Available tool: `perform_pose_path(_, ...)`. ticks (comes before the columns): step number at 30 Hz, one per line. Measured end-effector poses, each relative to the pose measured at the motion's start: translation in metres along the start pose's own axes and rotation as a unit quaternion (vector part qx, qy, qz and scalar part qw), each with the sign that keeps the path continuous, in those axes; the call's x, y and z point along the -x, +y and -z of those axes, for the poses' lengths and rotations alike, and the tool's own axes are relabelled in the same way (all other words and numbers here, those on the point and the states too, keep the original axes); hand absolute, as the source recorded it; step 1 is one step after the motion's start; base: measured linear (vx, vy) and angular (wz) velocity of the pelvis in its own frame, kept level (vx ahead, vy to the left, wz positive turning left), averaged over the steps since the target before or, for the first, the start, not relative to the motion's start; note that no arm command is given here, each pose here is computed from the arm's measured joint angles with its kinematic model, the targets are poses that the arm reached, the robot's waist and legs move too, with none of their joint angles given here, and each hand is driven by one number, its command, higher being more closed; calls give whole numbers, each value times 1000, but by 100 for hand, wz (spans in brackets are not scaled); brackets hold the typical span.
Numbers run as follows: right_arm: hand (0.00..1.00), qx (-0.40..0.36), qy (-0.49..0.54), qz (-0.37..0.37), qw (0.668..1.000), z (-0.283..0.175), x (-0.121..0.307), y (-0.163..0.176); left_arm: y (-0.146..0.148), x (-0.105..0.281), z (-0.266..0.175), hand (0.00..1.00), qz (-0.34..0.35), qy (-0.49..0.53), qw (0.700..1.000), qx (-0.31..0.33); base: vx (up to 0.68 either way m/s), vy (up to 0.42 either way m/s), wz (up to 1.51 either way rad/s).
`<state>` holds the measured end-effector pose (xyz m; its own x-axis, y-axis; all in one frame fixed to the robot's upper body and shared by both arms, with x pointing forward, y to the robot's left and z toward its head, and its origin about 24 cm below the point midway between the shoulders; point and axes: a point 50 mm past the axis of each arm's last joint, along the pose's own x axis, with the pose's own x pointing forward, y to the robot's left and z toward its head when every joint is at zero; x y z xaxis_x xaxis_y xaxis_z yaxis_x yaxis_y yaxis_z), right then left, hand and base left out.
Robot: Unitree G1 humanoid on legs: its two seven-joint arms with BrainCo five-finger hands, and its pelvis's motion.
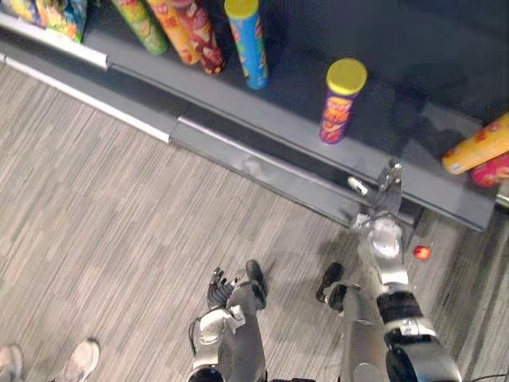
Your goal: Put the gum and the chips on the shelf.
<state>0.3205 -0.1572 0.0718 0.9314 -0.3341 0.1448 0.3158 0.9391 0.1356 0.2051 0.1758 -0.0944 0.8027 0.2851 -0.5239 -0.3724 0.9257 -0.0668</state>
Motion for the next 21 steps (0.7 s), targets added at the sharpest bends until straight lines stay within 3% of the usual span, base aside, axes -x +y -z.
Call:
perform_pose_path(6, 0, 79, 116, -85, 986, 63, 61, -34, 36, 2, 31, 0, -14, 79, 993, -89, 131, 38, -12)
perform_pose_path(11, 0, 98, 248, -108, 958, 110, 130, -73, 63, 21, 64, 0, -32, 150, 983, -104, 201, 83, -8)
perform_pose_path(17, 0, 111, 417, -66, 899, 156, 204, -115, 81, 41, 90, 0, -56, 208, 972, -90, 132, 62, -3)
perform_pose_path(21, 0, 96, 466, -5, 879, 168, 222, -132, 90, 48, 97, 0, -82, 223, 969, -65, 41, 29, -11)
